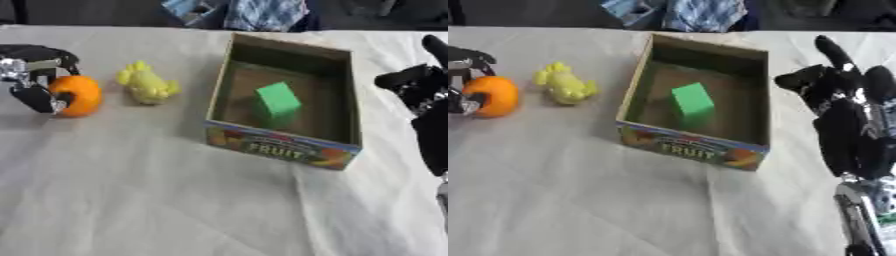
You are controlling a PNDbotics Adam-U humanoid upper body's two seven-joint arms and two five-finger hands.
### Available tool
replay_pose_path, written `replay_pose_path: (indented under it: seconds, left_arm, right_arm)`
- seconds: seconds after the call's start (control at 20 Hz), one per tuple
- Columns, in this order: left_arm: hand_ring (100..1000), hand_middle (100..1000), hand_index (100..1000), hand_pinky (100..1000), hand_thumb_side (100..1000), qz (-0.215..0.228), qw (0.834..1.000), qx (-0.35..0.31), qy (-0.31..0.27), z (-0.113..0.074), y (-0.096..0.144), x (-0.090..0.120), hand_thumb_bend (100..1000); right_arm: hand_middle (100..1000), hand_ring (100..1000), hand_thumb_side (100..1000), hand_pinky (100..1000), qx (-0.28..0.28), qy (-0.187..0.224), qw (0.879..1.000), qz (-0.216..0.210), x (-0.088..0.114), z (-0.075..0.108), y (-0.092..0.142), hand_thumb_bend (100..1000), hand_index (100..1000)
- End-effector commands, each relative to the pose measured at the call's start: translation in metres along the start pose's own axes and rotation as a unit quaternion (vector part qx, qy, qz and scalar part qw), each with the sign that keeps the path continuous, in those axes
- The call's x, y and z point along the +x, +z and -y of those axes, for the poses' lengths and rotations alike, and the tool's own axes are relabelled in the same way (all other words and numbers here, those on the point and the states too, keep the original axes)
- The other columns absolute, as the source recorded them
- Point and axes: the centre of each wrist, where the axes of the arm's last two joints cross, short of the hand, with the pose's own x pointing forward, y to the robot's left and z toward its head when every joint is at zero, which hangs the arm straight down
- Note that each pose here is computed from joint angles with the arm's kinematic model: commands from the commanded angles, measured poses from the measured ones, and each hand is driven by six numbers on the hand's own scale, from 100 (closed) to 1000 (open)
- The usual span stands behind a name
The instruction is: Pick up objects on the table and place them in the box.
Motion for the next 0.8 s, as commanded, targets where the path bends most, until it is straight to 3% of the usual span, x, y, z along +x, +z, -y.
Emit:
replay_pose_path:
  seconds: [0.05, 0.3, 0.8]
  left_arm:
    - [623, 1000, 788, 445, 100, -0.015, 0.999, 0.037, -0.013, -0.02, 0.012, -0.002, 100]
    - [556, 1000, 729, 356, 100, -0.025, 0.998, 0.061, -0.016, -0.026, 0.016, 0.0, 100]
    - [501, 1000, 671, 265, 100, -0.028, 0.995, 0.092, -0.036, -0.038, 0.025, 0.008, 100]
  right_arm:
    - [584, 717, 1000, 803, 0.004, 0.005, 1.0, 0.01, 0.006, 0.001, -0.004, 357, 975]
    - [584, 718, 1000, 803, 0.003, 0.004, 1.0, 0.01, 0.007, 0.001, -0.004, 357, 975]
    - [584, 718, 1000, 804, 0.004, 0.005, 1.0, 0.009, 0.007, 0.002, -0.004, 359, 975]
